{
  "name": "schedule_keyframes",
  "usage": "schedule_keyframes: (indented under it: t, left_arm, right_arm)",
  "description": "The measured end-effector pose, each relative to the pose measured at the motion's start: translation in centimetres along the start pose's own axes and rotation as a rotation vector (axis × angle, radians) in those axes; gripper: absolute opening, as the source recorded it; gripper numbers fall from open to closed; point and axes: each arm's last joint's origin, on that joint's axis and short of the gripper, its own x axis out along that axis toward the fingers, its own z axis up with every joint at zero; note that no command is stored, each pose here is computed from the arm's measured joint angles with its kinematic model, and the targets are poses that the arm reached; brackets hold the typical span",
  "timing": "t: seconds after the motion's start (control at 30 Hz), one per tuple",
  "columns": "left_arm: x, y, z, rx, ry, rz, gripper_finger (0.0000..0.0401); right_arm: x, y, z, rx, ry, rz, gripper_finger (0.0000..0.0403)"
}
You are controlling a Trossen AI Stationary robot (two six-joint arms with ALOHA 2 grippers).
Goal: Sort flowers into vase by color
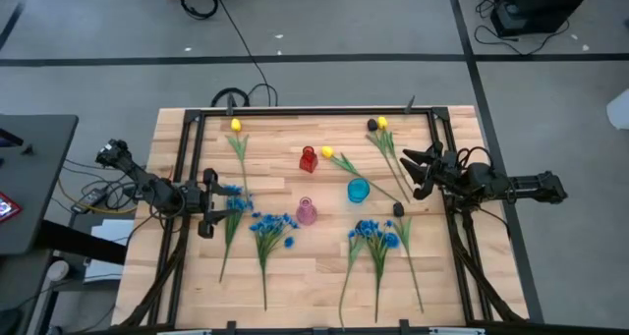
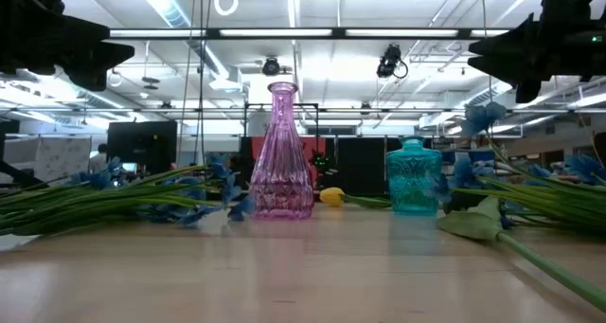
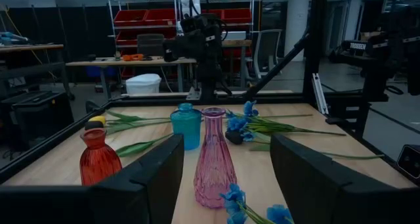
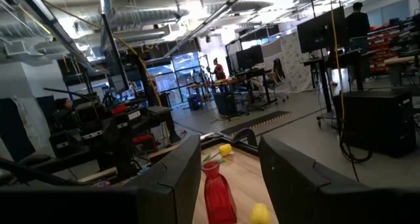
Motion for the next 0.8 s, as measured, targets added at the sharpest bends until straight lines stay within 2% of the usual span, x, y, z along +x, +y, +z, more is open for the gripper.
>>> schedule_keyframes:
  t: [0.43,0.8]
  left_arm:
    - [0.0,0.0,0.4,-0.026,-0.032,0.008,0.0232]
    - [-0.1,0.1,1.2,-0.086,-0.106,0.012,0.0232]
  right_arm:
    - [0.0,0.0,0.2,0.005,-0.017,0.0,0.0166]
    - [-0.1,0.1,1.5,0.133,-0.139,0.022,0.0166]
